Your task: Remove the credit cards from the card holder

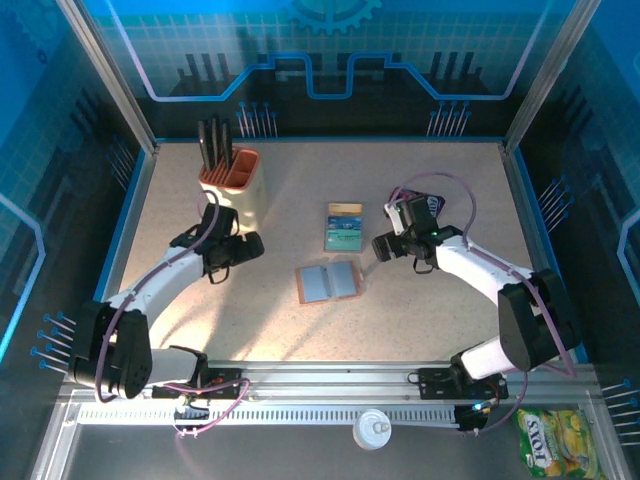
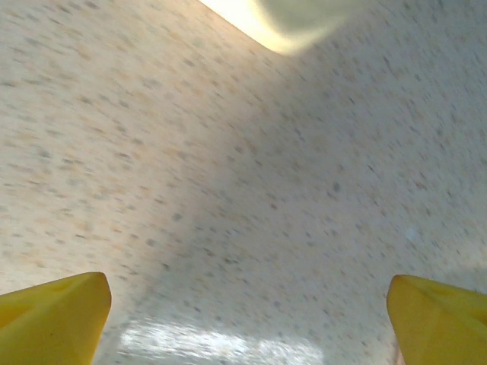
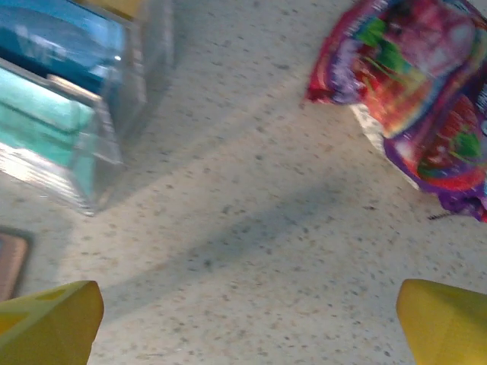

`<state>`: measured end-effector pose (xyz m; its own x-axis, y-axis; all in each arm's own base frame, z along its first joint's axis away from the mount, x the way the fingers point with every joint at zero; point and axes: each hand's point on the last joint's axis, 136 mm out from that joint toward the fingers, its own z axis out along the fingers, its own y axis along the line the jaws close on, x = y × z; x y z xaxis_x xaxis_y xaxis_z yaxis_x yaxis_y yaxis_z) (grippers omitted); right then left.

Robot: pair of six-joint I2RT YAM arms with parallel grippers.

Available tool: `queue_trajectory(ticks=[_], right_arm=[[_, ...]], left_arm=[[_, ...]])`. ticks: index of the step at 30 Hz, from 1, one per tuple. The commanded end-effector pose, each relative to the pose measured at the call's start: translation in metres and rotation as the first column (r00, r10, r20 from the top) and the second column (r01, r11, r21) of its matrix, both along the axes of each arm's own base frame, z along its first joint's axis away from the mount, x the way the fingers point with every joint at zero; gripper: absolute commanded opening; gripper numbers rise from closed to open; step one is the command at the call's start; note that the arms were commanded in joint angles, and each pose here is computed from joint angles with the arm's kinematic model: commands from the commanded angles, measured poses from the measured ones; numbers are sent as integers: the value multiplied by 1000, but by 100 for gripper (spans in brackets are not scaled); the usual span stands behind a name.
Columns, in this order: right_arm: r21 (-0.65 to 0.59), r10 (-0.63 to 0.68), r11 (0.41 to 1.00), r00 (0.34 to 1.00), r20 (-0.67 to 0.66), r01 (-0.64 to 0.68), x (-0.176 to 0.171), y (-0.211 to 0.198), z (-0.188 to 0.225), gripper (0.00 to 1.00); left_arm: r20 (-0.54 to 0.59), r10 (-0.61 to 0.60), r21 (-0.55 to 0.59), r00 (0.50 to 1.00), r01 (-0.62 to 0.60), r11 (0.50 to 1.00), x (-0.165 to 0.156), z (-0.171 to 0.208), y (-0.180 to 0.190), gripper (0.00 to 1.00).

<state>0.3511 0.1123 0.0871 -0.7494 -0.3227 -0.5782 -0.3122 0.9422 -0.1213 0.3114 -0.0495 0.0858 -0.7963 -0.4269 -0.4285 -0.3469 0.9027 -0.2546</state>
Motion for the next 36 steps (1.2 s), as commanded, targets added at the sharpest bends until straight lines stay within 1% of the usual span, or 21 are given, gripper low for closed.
queue_trajectory(ticks=[1,4,6,8,10,11,14,17,20,24,26,27,28,30,32,34,35,36], right_arm=[[-14,-102,994,989,107,104,17,-24,16,100],[-22,-127,991,979,162,133,22,-37,22,100],[-17,-148,988,963,226,156,28,-48,26,100],[8,-182,982,937,298,188,33,-61,31,100],[39,-213,976,903,372,214,39,-72,37,100],[61,-230,973,881,414,225,42,-78,40,100],[103,-274,961,833,480,257,46,-93,43,100],[143,-289,957,796,532,251,49,-100,43,100],[175,-316,949,790,525,264,48,-107,30,100],[193,-280,959,777,564,206,42,-100,24,100],[201,-269,962,769,580,185,38,-97,19,100],[202,-263,963,766,587,176,37,-96,16,100],[203,-255,966,746,616,162,37,-95,19,100],[208,-261,964,759,596,168,35,-96,17,100],[199,-251,966,767,590,163,41,-94,17,100],[191,-244,968,791,561,163,46,-93,13,100],[189,-244,968,797,553,165,47,-92,13,100],[190,-243,968,800,548,163,47,-92,12,100]], left_arm=[[45,38,125,998,-44,991,3,7,33,95],[106,29,204,994,-51,978,10,18,49,95],[168,13,276,986,-59,959,15,25,60,95],[229,22,331,973,-99,938,19,29,75,96],[273,45,330,961,-138,934,24,30,85,98],[304,32,347,952,-142,927,30,30,88,98],[377,17,387,926,-173,906,41,27,97,98],[461,0,367,887,-191,911,55,27,101,99],[560,-56,339,827,-167,926,67,29,94,99],[639,-84,288,764,-137,948,75,36,87,99],[638,-85,282,765,-130,950,76,28,86,99],[653,-91,284,752,-132,950,76,28,86,99],[648,-98,283,755,-119,952,74,26,84,99],[659,-101,282,746,-120,952,73,28,84,99],[651,-113,286,751,-104,953,75,26,81,99],[650,-154,295,744,-60,954,77,25,73,99],[654,-173,301,736,-44,953,77,20,69,99],[681,-175,305,711,-59,950,80,20,69,99]])
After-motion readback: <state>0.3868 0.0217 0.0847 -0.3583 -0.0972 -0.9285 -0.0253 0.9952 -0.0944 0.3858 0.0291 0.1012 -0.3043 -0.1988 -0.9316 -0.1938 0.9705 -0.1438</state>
